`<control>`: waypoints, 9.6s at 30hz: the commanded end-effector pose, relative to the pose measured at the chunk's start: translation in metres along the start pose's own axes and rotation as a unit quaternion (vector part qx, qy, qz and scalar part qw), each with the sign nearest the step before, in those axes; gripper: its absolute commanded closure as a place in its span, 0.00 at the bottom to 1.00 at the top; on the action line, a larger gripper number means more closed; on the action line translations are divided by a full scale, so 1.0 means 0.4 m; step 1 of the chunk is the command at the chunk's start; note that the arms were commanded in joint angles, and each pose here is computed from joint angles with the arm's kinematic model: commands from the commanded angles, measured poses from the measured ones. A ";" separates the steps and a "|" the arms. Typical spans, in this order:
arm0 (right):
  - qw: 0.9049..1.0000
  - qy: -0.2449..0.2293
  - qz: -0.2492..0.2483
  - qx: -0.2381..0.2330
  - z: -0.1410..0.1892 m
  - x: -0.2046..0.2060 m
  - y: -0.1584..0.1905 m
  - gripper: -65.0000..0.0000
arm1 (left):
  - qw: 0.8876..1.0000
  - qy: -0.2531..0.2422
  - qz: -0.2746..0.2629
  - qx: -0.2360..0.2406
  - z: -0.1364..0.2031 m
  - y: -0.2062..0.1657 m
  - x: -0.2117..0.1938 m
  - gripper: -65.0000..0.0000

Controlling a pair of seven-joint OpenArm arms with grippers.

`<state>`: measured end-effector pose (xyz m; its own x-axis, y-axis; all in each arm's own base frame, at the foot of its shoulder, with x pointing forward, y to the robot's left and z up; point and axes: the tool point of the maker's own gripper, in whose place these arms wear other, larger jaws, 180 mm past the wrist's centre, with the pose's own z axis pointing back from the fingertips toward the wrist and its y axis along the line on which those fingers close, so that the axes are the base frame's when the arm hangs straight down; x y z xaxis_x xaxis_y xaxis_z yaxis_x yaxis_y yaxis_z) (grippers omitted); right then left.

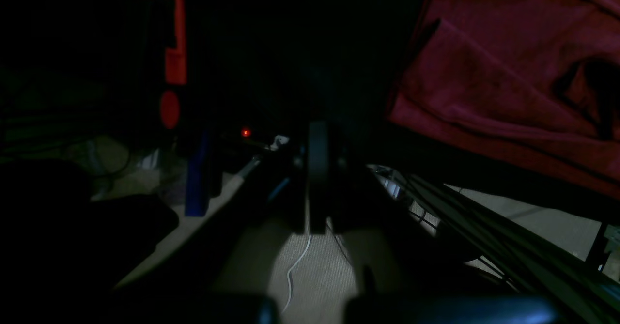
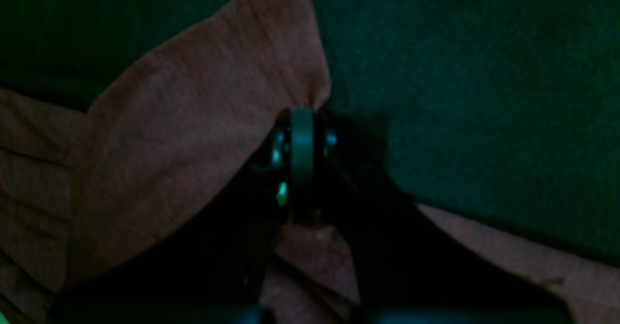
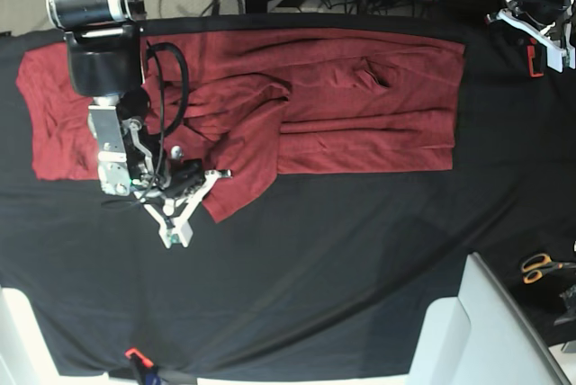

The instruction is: Fold the T-shirt properly

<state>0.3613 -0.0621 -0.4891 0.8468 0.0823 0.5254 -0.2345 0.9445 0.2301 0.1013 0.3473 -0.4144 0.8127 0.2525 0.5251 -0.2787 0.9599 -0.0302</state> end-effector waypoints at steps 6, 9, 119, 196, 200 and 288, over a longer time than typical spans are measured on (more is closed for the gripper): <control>0.997 -0.065 0.029 0.007 0.090 0.091 0.058 1.00 | 1.000 -0.015 -0.008 0.004 0.012 0.013 0.023 1.00; 0.997 -0.065 0.039 0.011 0.149 0.074 0.103 1.00 | 1.000 -0.017 -0.007 0.003 0.011 0.011 0.028 1.00; 0.977 -0.040 0.194 0.079 0.318 -0.225 0.320 0.23 | 0.980 0.026 0.041 -0.194 -0.259 -0.240 0.028 0.00; 0.990 -0.064 0.124 -0.005 0.292 -0.180 0.137 0.23 | 0.883 0.042 -0.269 -0.383 -0.069 -1.041 0.065 1.00; 0.991 -0.067 0.116 -0.016 0.297 -0.173 0.113 0.23 | 0.872 0.058 -0.281 -0.397 -0.076 -1.098 0.046 1.00; 0.992 -0.066 0.093 -0.047 0.312 -0.180 0.046 0.23 | 0.940 0.067 -0.112 -0.315 -0.198 -0.717 0.079 0.39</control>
<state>0.2284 -0.0912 -0.4297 0.7479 0.2303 0.6225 -0.3302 0.9427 0.0479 0.2362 0.0870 -0.4663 0.9025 0.0017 0.4308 0.2155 0.8641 -0.4549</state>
